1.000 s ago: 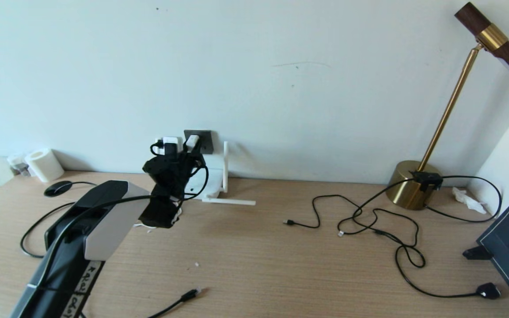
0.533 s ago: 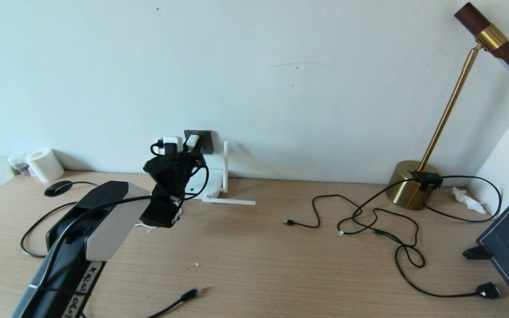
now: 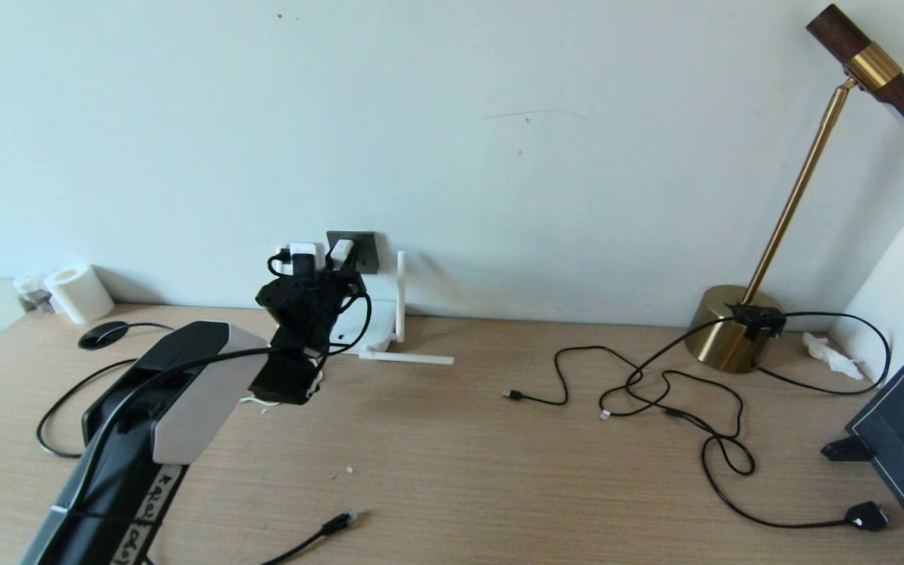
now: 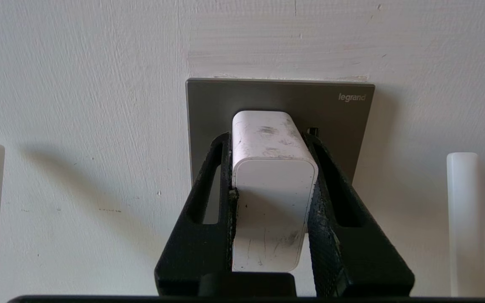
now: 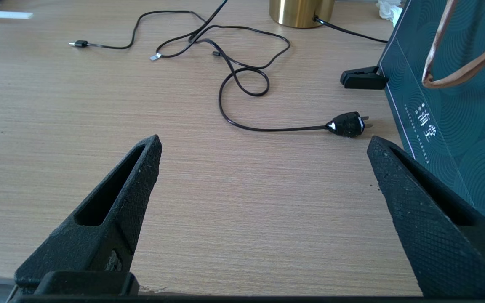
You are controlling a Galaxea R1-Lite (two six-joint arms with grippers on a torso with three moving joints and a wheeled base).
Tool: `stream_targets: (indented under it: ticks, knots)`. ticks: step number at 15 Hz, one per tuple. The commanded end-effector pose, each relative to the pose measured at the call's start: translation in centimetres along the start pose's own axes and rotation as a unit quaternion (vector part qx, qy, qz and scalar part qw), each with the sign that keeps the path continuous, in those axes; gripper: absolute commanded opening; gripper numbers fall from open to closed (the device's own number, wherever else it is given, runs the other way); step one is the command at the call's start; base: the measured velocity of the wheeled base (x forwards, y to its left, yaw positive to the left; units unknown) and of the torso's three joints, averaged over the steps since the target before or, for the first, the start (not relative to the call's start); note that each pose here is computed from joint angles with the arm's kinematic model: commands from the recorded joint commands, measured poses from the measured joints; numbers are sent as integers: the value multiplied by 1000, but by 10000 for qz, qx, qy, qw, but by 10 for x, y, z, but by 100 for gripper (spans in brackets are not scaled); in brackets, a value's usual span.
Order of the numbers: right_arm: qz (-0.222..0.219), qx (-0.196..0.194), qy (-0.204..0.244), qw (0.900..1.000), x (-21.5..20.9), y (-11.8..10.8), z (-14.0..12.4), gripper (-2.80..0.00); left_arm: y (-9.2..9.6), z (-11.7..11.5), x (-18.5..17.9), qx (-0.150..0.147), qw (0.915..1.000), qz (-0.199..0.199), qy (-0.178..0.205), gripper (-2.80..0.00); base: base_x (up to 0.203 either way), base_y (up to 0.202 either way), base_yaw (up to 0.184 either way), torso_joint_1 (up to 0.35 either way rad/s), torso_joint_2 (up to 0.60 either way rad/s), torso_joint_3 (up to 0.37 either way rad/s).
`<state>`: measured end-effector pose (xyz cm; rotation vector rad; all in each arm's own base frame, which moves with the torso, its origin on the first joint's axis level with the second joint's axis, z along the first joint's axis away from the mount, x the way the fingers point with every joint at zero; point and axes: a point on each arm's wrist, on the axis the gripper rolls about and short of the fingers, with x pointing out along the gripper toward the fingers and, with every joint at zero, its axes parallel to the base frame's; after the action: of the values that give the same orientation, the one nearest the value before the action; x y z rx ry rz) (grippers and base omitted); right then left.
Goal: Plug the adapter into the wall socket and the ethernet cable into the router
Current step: Plug plug into socket
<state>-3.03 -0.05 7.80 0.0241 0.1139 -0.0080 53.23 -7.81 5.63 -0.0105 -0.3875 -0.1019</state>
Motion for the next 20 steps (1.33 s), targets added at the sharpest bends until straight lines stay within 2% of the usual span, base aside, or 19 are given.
stream_targets:
  ticks: [1,4,5,15,18,20]
  knots:
    - [2,3,5,10000,0,0,0,0,-1,-1,-1,-2,10000,-2,-3,-280,0,0,0,0,0,0]
    - [2,3,5,10000,0,0,0,0,-1,-2,-1,-2,10000,-16,13,-280,0,0,0,0,0,0]
    - [2,3,5,10000,0,0,0,0,-1,-1,-1,-2,10000,-18,-3,0,0,0,0,0,0,0]
    - [2,3,5,10000,0,0,0,0,-1,8,-3,-9,9999,20,-99,0,0,0,0,0,0,0]
    - [2,3,5,10000,0,0,0,0,-2,19,-18,-11,9998,-31,176,0,0,0,0,0,0,0]
    - [2,3,5,10000,0,0,0,0,-3,34,-30,-25,9998,-105,155,0,0,0,0,0,0,0]
